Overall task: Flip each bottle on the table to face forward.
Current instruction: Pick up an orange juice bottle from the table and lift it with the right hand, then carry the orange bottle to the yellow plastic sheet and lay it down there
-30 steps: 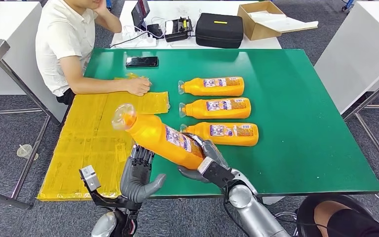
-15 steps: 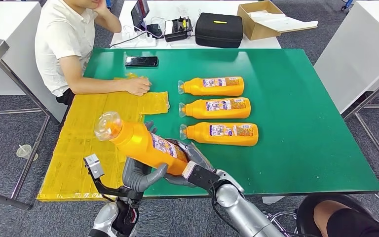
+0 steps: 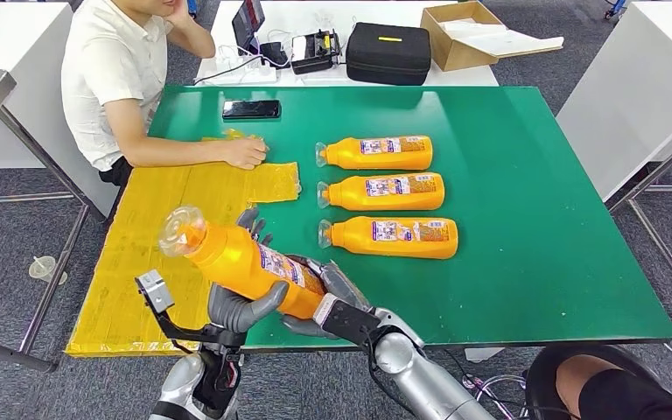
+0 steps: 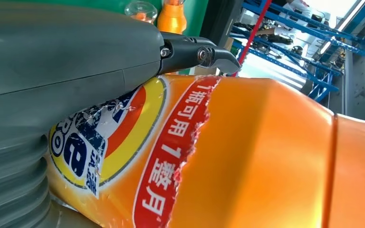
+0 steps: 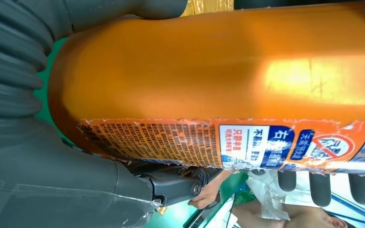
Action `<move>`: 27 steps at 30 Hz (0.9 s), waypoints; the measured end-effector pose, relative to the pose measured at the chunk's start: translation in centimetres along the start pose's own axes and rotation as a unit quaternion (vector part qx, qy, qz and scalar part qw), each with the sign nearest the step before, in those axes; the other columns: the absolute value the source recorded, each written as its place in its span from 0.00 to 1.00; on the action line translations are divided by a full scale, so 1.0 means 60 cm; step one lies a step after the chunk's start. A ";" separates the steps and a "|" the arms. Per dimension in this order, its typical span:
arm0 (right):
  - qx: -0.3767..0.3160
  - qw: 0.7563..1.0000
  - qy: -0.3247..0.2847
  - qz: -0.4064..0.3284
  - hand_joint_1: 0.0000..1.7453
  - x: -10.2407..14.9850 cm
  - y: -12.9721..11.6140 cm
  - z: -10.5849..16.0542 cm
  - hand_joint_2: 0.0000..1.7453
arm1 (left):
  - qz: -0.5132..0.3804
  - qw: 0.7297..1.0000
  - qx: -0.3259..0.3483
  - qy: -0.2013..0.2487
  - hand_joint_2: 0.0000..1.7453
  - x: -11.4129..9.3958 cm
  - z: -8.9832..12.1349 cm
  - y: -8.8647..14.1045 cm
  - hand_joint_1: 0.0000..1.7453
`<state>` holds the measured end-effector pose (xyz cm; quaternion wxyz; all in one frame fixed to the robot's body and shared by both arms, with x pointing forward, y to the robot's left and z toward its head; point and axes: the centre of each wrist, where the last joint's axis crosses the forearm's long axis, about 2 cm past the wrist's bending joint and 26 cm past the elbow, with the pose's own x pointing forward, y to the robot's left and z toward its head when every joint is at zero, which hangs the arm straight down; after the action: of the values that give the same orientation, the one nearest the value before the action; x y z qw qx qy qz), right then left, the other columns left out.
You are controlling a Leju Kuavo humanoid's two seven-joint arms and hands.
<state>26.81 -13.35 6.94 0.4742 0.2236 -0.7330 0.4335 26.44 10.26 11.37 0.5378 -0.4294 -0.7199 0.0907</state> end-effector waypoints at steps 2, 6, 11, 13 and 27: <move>-0.001 1.000 0.000 -0.003 0.00 0.000 0.001 0.000 1.00 | 0.007 1.000 -0.002 -0.003 1.00 0.000 0.000 0.000 1.00; -0.012 1.000 0.006 -0.015 0.00 -0.002 0.005 0.001 1.00 | 0.022 1.000 -0.001 -0.010 1.00 0.003 0.001 -0.001 1.00; -0.025 0.999 0.019 -0.023 0.00 -0.008 0.010 0.009 1.00 | 0.026 1.000 -0.003 -0.017 1.00 0.007 0.000 -0.003 1.00; -0.036 0.999 0.027 -0.027 0.00 -0.009 0.011 0.010 1.00 | 0.028 0.999 -0.002 -0.017 1.00 0.009 0.001 -0.004 1.00; -0.286 0.942 0.094 0.145 0.00 -0.006 -0.041 0.036 1.00 | -0.541 0.838 0.069 -0.027 1.00 0.080 -0.004 0.015 1.00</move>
<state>27.68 -16.49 7.30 0.5164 -0.0723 -0.8030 0.2885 26.85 14.16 14.26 0.5100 0.0694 -0.8434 -0.1540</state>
